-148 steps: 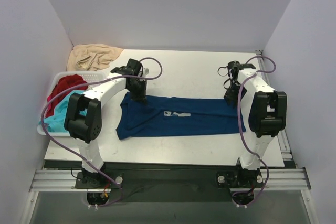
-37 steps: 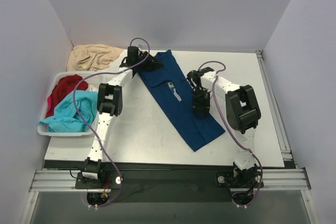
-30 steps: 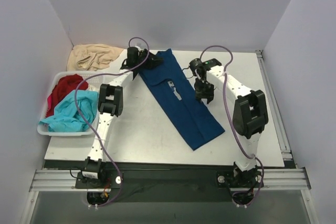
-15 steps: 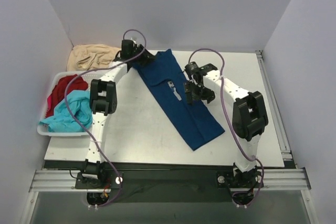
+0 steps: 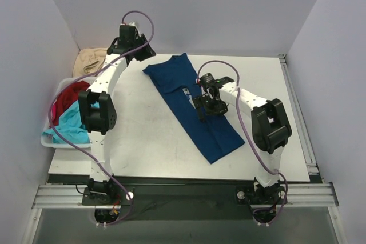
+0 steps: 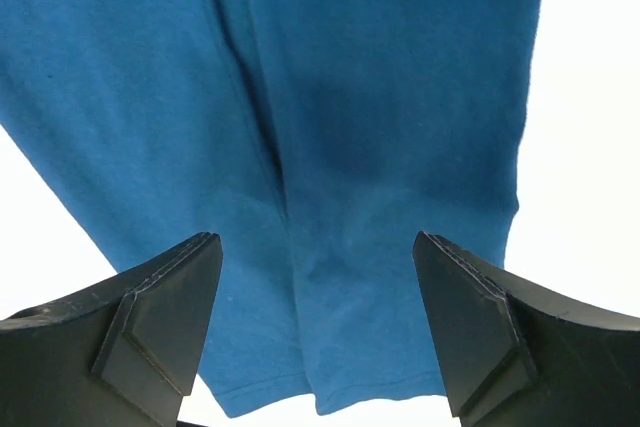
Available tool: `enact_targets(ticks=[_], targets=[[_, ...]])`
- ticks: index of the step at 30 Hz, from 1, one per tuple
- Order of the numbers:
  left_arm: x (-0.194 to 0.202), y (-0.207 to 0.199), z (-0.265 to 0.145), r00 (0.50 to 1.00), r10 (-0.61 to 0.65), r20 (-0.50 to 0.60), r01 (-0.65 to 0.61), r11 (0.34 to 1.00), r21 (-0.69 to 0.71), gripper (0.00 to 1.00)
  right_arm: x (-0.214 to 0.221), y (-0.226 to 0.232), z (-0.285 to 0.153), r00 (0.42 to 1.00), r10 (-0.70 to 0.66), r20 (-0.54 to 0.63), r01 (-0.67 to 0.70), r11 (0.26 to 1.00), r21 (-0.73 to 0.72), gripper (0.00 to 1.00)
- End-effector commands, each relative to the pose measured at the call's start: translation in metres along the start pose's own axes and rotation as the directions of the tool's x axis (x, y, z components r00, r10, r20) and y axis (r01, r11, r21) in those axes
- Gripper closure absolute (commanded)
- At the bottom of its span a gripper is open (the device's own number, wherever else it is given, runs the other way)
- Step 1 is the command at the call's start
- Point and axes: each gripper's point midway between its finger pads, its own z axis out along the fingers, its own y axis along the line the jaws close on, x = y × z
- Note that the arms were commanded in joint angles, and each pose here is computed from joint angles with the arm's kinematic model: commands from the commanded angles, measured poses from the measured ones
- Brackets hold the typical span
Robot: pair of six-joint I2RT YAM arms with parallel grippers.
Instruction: Fold and stack the t-shirts
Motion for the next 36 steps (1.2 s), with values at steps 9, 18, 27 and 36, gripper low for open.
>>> enact_targets(ticks=[9,18,27,36], targets=[[0.033,0.046,-0.021,0.994,0.009,-0.113,-0.033,0.977,-0.21,0.66,0.046,0.019,0.035,0.985,0.005,-0.171,-0.009,1.0,-0.024,0.23],[0.056,0.06,-0.074,0.99,0.023,-0.136,-0.061,0.958,-0.281,0.67,0.086,0.045,0.053,0.957,0.111,-0.268,-0.096,0.993,0.068,0.27],[0.079,0.07,-0.122,0.992,0.01,-0.126,-0.052,0.942,-0.332,0.67,0.093,0.109,0.066,0.951,0.166,-0.263,-0.116,0.974,0.196,0.29],[0.107,0.062,-0.178,0.987,0.017,-0.161,-0.074,0.932,-0.355,0.67,0.047,0.126,0.09,0.969,0.194,-0.153,-0.157,0.961,0.226,0.3]])
